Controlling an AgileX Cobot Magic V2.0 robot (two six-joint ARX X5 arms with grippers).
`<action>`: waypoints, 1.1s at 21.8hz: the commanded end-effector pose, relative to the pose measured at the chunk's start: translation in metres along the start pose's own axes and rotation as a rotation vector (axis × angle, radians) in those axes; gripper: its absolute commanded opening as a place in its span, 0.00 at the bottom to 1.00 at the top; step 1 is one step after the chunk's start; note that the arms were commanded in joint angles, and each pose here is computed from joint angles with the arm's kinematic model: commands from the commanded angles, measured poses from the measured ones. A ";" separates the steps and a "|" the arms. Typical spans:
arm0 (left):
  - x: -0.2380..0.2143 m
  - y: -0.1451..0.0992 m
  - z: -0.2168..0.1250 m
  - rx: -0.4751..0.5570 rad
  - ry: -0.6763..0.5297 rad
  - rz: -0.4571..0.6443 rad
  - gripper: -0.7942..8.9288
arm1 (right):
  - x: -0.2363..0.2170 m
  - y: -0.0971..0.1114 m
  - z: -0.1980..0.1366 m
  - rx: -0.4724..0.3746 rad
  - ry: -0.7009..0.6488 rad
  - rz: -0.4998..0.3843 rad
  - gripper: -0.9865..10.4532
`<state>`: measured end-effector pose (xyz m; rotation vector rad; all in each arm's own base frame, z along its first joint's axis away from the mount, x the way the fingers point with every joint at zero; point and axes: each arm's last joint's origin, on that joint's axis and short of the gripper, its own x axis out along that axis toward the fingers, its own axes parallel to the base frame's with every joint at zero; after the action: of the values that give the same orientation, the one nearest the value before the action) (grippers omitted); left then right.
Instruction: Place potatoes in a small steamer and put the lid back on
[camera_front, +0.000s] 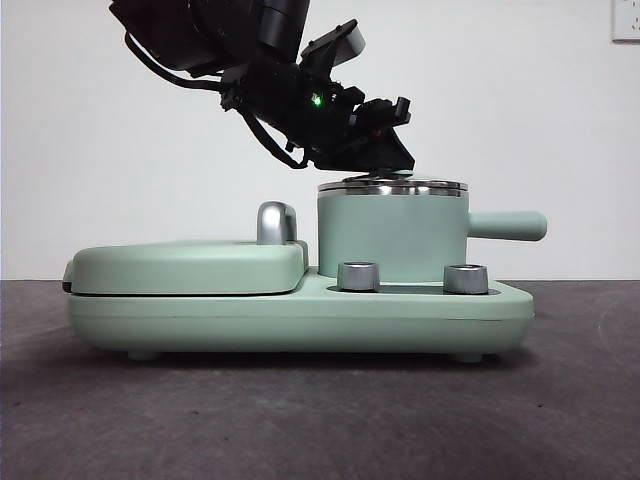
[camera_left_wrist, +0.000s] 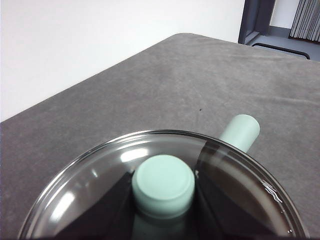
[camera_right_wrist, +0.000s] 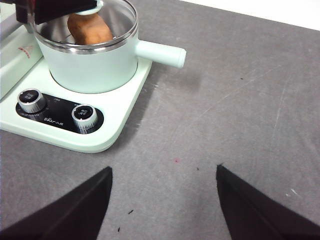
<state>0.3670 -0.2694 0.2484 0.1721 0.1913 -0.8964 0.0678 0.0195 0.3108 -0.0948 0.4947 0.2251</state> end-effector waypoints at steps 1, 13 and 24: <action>0.005 -0.002 0.006 0.014 -0.028 -0.008 0.09 | -0.001 0.000 0.002 0.010 -0.009 0.000 0.37; 0.002 -0.001 0.015 -0.030 -0.070 -0.002 0.34 | -0.001 0.000 0.002 0.010 -0.009 0.000 0.37; -0.070 0.007 0.058 -0.092 0.109 0.009 0.34 | -0.001 0.000 0.002 0.010 -0.010 0.012 0.37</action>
<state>0.3319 -0.2234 0.3198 0.1316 0.3295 -0.8650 0.0678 0.0197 0.3108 -0.0935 0.4954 0.2303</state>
